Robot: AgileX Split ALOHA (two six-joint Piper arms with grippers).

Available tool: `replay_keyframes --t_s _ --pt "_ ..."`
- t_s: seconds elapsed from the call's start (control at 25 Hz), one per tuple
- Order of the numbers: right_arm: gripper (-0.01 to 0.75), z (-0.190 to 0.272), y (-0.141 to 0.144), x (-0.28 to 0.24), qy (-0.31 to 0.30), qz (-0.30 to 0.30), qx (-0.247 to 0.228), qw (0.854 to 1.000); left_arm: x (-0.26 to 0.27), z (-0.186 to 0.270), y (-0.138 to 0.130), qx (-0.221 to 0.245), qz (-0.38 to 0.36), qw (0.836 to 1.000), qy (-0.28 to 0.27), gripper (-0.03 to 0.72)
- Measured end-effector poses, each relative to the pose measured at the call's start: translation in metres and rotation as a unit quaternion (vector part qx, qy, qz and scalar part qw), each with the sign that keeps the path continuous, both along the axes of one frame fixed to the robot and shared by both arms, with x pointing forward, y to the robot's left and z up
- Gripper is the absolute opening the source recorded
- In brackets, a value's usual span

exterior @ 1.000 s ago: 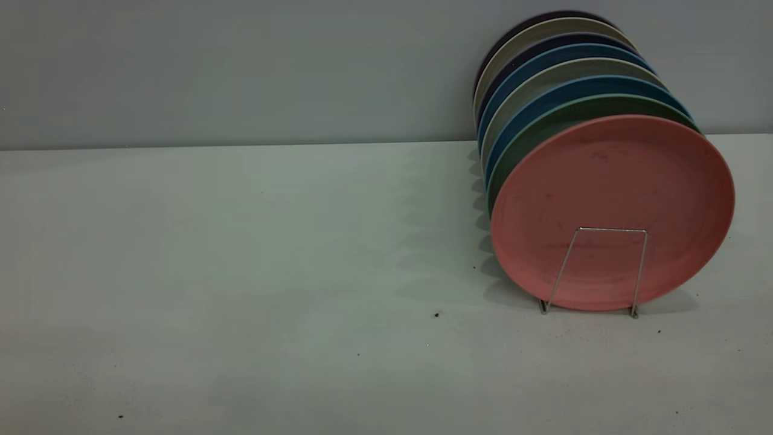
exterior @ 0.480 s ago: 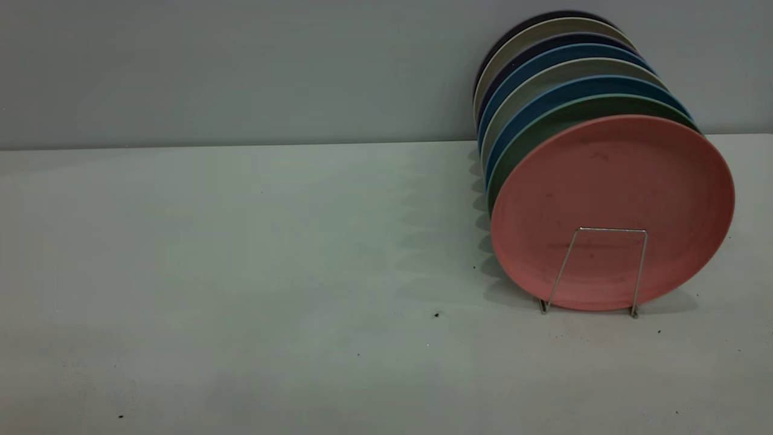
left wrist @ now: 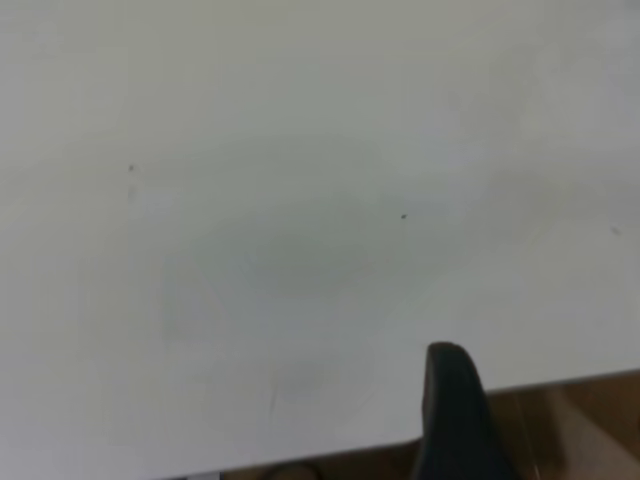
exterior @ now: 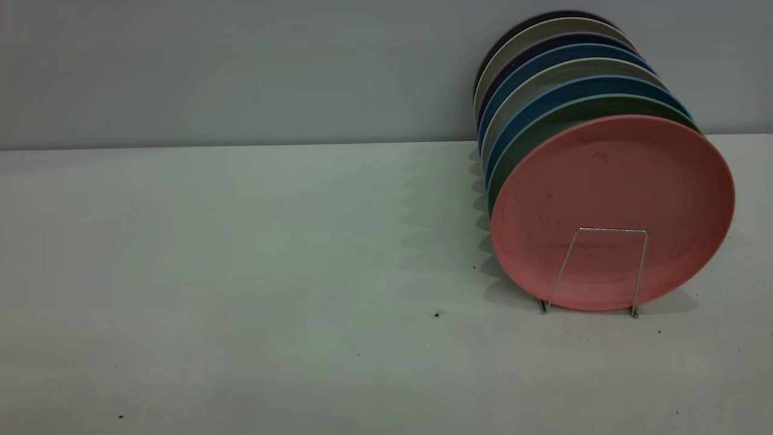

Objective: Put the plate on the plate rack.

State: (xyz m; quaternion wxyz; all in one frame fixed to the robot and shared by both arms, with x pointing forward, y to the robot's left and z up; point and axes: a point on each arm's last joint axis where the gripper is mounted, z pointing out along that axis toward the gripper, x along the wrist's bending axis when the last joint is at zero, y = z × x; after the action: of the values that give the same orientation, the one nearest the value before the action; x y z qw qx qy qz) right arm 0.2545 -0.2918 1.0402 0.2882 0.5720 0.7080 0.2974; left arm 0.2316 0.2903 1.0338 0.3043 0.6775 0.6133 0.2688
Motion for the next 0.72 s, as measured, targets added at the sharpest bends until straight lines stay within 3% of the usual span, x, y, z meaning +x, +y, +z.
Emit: replay_keyframes --t_s 0.44,0.72 --pt "0.375 0.0 -0.001 -0.023 -0.079 0.0 0.002 0.997 -0.006 0.0 0.0 0.0 -0.015 1.0 -0.02 0.468" --pt "0.375 0.0 -0.001 -0.024 -0.081 0.0 0.002 0.997 -0.01 -0.001 0.0 0.0 -0.018 0.999 -0.034 0.468"
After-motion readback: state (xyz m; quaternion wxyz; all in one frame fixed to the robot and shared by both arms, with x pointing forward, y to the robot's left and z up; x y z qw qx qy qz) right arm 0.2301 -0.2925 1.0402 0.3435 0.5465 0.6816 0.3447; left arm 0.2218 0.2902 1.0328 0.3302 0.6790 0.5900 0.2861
